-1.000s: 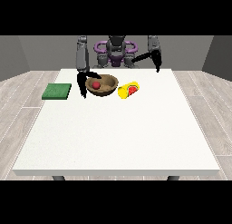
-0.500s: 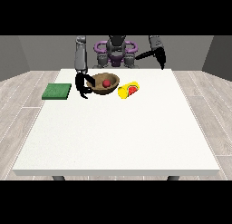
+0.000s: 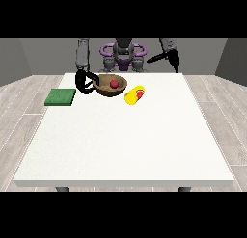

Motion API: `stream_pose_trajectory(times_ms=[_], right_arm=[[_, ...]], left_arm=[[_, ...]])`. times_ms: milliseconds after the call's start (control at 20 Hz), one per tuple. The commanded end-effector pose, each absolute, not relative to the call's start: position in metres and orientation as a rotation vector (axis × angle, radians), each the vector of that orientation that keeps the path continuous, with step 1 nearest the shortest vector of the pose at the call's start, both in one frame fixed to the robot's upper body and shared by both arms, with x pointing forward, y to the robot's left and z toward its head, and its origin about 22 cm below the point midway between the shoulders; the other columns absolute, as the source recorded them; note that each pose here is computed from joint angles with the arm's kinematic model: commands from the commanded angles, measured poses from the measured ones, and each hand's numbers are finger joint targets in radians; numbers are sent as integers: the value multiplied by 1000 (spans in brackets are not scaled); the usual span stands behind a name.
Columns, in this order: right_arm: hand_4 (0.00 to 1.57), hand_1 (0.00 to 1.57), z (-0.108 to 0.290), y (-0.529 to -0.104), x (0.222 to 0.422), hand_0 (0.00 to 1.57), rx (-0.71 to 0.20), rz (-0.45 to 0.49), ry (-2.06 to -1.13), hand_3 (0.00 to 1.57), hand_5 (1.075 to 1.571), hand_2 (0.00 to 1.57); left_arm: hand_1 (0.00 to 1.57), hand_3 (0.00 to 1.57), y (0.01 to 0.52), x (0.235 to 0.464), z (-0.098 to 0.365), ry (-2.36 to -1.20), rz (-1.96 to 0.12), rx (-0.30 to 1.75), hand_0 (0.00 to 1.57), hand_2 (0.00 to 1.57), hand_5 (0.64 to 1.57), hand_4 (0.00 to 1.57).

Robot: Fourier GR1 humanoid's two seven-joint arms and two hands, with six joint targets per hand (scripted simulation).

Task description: Pick the cup and pour the ball into the bowl, then pick the bowl and place it on the pad

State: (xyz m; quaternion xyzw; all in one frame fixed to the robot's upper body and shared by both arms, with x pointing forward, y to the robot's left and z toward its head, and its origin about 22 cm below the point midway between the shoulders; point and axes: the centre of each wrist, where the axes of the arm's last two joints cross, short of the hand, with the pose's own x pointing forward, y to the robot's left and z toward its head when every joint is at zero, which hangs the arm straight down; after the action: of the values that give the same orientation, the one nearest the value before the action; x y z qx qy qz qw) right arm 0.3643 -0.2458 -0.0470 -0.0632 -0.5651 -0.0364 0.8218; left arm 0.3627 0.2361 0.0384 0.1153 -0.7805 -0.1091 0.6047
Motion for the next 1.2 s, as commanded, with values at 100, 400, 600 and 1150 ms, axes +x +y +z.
stream_pose_trajectory(times_ms=[100, 400, 600, 1150], right_arm=[[1052, 1571, -6, -272, 384, 1571, -103, -86, -1154, 1571, 1553, 1571], [1058, 1571, 10, -328, 377, 1571, -121, -167, -1231, 1571, 1559, 1571], [1062, 1571, 36, -390, 369, 1571, -81, -242, -1325, 1571, 1562, 1571], [1031, 1571, 82, -482, 342, 1571, -117, -305, -1536, 1442, 1563, 1571]], left_arm=[[0, 0, 252, 353, 15, -1770, -210, 317, 0, 0, 1570, 0], [0, 0, 259, 352, 20, -1840, -223, 302, 0, 0, 1569, 0], [0, 0, 239, 357, 33, -1925, -225, 311, 0, 0, 1566, 0], [0, 0, 186, 367, 104, -2193, -247, 342, 0, 0, 1564, 0]])
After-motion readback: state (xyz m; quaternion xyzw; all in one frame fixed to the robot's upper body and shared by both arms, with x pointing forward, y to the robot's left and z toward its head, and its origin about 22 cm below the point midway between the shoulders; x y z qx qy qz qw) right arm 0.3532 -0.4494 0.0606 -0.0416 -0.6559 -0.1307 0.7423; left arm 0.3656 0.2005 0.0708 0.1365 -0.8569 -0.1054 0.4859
